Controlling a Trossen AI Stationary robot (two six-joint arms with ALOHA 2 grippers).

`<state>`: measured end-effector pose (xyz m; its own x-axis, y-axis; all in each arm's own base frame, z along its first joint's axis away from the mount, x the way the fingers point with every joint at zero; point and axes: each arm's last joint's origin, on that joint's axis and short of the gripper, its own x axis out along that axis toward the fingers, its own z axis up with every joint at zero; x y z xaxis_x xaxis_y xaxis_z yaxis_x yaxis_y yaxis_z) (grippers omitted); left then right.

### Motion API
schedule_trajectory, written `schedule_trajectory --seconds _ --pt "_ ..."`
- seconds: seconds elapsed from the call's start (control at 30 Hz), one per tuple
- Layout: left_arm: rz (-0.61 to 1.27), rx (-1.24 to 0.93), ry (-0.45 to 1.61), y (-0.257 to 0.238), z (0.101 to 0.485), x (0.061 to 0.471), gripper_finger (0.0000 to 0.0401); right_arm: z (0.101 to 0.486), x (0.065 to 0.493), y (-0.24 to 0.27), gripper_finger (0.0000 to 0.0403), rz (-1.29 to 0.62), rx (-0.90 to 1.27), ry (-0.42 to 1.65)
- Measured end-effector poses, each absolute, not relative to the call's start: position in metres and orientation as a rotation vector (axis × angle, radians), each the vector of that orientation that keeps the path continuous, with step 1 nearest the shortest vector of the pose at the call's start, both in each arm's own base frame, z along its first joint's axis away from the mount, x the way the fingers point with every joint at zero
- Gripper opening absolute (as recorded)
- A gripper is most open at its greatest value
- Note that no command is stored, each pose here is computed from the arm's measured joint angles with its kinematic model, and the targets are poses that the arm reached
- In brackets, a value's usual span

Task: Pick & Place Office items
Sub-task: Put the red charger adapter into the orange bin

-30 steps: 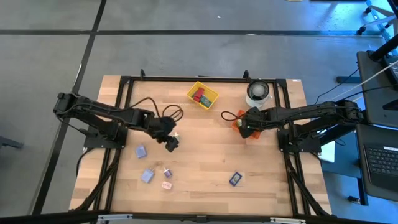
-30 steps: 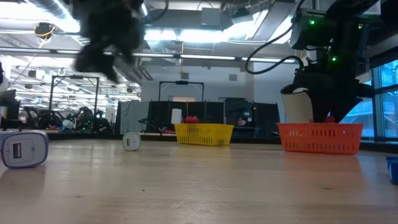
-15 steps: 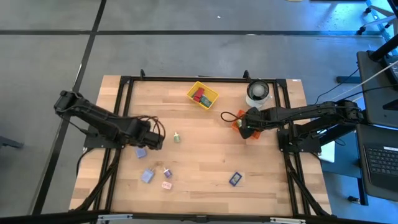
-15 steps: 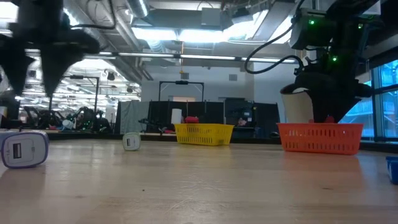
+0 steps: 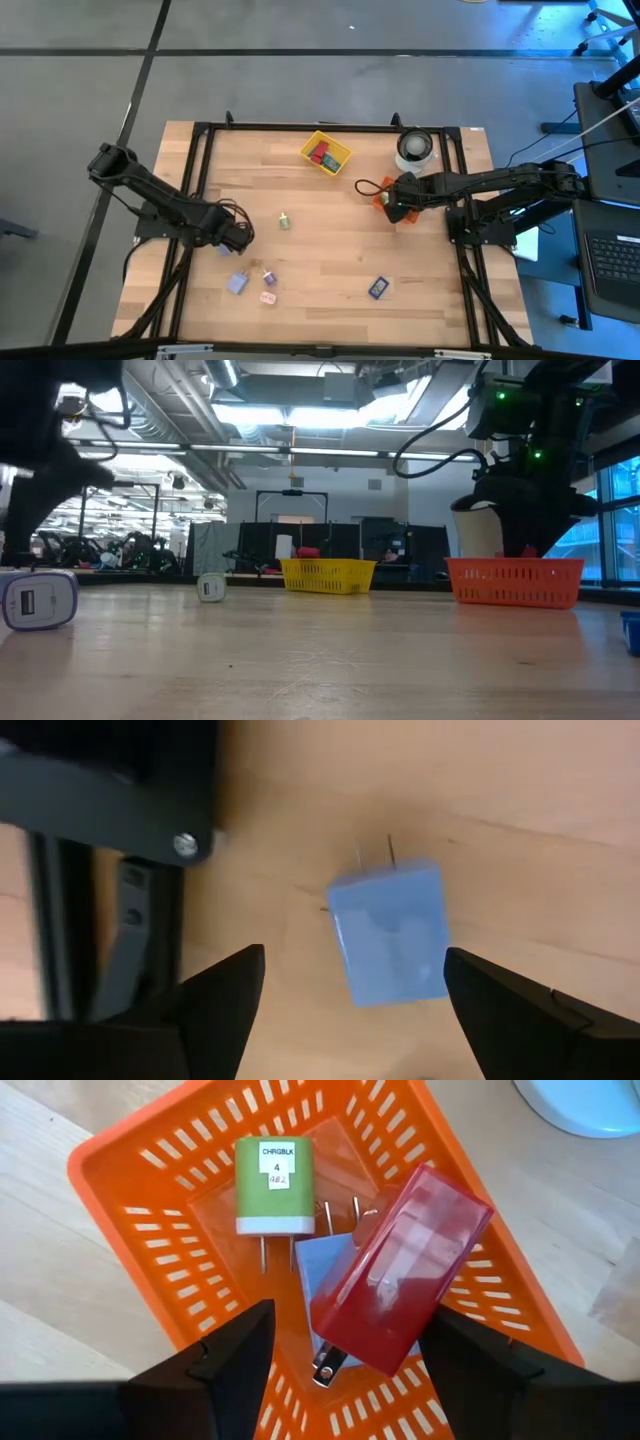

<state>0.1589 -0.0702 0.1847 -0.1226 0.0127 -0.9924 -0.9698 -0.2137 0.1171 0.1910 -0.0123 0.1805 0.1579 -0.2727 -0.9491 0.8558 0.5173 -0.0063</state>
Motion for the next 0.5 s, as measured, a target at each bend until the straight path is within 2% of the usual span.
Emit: schedule_trajectory --seconds 0.27,0.5 --pt "1.381 -1.421 1.081 -0.073 0.155 0.160 0.0306 0.181 0.194 -0.012 0.0242 -0.877 0.647 1.107" --pt "1.410 -1.409 1.020 -0.068 0.140 0.153 0.0306 0.182 0.198 -0.012 0.0242 -0.861 0.662 1.070"
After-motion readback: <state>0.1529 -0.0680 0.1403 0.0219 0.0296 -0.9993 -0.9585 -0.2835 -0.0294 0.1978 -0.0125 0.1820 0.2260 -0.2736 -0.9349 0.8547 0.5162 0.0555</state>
